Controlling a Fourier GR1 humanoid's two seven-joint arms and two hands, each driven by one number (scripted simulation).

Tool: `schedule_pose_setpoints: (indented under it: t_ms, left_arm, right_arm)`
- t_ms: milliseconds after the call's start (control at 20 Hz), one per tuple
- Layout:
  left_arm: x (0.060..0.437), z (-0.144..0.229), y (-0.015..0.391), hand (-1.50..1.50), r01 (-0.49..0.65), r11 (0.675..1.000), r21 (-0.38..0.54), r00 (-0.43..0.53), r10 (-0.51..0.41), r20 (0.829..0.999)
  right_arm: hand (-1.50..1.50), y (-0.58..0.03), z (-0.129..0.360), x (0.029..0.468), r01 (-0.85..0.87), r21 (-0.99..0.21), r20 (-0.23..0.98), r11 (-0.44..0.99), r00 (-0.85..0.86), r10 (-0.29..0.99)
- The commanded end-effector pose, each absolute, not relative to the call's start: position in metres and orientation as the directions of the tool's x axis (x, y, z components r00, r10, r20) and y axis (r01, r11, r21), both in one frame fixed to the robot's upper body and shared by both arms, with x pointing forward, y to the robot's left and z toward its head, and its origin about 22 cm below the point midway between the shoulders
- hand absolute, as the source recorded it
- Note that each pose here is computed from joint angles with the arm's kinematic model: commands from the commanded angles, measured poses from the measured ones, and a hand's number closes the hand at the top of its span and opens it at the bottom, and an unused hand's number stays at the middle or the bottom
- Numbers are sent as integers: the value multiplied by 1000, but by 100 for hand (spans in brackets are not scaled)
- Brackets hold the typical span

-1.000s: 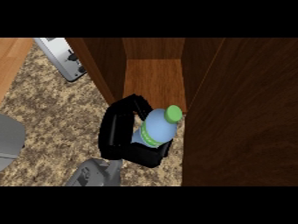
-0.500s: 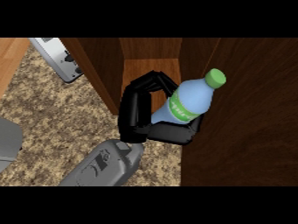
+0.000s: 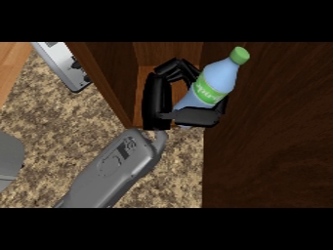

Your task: Pick up the bottled water, place it into the cabinet and close the cabinet

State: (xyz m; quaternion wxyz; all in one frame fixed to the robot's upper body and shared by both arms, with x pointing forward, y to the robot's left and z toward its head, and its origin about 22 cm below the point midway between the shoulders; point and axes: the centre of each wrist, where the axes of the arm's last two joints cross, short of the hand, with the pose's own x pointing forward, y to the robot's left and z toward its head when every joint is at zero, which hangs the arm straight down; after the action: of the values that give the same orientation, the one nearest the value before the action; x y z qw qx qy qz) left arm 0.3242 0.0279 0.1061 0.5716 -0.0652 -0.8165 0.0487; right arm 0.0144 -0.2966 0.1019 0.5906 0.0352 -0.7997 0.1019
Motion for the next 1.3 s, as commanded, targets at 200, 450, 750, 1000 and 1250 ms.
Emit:
schedule_pose_setpoints:
  t_ms: [200, 450, 750, 1000, 1250]
  left_arm:
    - [360, 90, 36, 150, -4, 996, -87, -320, 81, 944]
    - [379, 83, 44, 150, -40, 998, -57, -288, 44, 957]
    - [394, 69, 57, 150, -96, 991, -91, -270, 62, 961]
    - [400, 57, 61, 150, -110, 993, -36, -293, 2, 956]
    - [421, 67, 59, 150, -169, 974, 153, -297, -198, 934]
  right_arm:
    - [-150, -298, 129, 12, -208, -84, 935, 974, -355, 5]
    - [-150, -296, 128, 16, -187, -69, 938, 980, -346, 0]
    - [-150, -300, 122, 21, -207, -78, 935, 975, -354, -1]
    - [-150, -291, 125, 21, -225, -60, 934, 973, -355, -25]
    - [-150, -296, 120, 22, -231, -67, 931, 971, -364, -22]
